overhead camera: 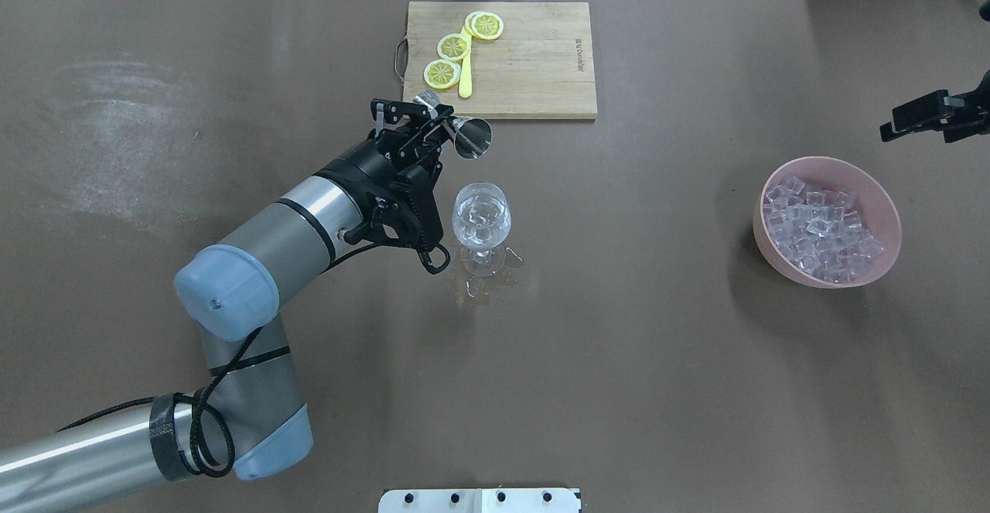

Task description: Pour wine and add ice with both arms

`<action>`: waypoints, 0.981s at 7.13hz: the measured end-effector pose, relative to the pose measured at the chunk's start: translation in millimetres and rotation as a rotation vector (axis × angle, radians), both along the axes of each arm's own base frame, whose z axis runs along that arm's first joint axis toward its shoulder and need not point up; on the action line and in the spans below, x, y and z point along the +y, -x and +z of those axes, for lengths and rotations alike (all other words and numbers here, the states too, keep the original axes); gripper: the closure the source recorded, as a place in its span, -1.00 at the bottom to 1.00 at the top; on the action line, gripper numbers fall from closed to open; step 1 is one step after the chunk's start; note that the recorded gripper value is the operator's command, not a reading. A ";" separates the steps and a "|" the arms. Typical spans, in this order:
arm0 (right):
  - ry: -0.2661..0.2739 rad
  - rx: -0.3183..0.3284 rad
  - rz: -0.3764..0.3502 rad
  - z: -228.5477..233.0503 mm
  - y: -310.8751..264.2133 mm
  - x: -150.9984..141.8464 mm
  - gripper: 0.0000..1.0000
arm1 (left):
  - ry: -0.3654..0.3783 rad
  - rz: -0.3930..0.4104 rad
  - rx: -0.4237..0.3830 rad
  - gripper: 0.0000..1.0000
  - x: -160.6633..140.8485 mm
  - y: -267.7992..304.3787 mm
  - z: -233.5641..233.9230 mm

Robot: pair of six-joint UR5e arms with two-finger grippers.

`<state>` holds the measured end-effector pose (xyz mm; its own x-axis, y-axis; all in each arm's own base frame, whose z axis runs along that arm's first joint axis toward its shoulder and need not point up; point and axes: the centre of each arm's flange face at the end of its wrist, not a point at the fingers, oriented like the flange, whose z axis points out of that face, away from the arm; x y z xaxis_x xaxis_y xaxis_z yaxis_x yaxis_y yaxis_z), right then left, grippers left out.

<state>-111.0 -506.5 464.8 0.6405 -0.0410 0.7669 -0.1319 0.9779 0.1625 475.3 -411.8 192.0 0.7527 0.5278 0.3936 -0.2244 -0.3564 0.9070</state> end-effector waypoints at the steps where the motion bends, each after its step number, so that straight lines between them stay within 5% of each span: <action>1: 0.001 0.000 0.001 0.2 -0.1 -0.2 -1.00 | 0.089 0.031 0.107 1.00 0.5 1.4 10.2; 3: 0.003 0.002 0.003 0.9 -0.3 -0.4 -1.00 | 0.240 0.061 0.309 1.00 1.0 16.2 44.3; 7: -0.021 -0.004 0.002 -10.3 0.2 -1.1 -1.00 | 0.553 0.006 0.569 1.00 -25.3 67.7 130.8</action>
